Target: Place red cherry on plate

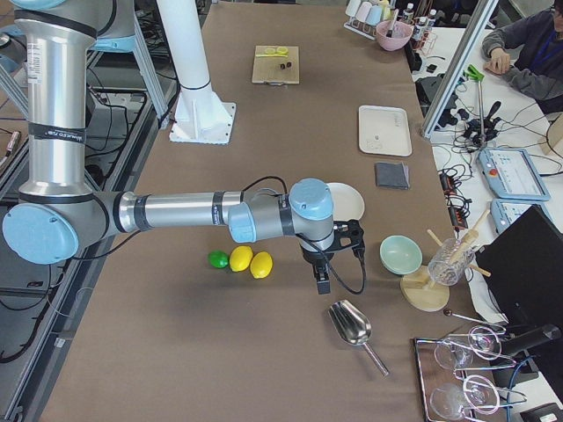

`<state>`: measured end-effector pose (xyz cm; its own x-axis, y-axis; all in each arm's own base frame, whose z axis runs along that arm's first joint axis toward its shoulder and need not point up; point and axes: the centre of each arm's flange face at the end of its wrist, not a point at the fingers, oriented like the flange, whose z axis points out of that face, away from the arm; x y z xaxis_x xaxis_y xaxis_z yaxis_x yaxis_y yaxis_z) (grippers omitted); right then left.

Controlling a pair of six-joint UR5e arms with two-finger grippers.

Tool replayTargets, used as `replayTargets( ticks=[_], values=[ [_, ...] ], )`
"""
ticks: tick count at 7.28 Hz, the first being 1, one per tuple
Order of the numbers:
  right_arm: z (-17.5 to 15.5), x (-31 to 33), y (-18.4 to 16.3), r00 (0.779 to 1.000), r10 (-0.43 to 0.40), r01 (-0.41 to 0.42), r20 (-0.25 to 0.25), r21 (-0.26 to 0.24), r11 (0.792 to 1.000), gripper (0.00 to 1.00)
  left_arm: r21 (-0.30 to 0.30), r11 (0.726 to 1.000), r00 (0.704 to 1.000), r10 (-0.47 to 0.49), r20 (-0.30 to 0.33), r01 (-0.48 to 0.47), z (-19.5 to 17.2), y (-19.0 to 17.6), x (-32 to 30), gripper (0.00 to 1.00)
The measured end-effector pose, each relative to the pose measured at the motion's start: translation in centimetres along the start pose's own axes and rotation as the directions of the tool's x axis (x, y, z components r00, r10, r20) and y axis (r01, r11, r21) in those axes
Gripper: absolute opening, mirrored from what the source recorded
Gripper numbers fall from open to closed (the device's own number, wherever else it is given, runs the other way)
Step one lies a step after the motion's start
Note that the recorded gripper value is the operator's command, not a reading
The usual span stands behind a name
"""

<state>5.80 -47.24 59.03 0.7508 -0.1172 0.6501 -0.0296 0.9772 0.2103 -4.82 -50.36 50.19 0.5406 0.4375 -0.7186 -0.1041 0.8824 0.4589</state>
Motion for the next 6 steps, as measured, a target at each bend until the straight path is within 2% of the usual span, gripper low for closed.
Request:
replayTargets(
  ticks=[1, 3, 4, 6],
  values=[
    [-0.2, -2.8, -0.8, 0.999, 0.036, -0.036, 0.015, 0.009, 0.999, 1.00, 0.027, 1.000, 1.000, -0.010, -0.012, 0.010, 0.0, 0.5, 0.3, 0.98],
    [1.0, -9.5, -1.9, 0.994, 0.092, -0.094, 0.063, 0.027, 0.995, 0.99, 0.081, 0.983, 0.986, -0.158, -0.061, 0.162, 1.0, 0.9, 2.5, 0.98],
    [2.4, -12.5, -1.9, 0.987, 0.134, -0.136, 0.088, 0.023, 0.990, 0.98, 0.090, 0.971, 0.972, -0.215, -0.095, 0.223, 2.7, 1.5, 4.3, 0.98],
    [5.2, -17.7, -2.3, 0.976, 0.195, -0.196, 0.101, -0.004, 0.981, 0.97, 0.088, 0.964, 0.961, -0.238, -0.139, 0.251, 5.0, 3.3, 6.3, 0.98]
  ],
)
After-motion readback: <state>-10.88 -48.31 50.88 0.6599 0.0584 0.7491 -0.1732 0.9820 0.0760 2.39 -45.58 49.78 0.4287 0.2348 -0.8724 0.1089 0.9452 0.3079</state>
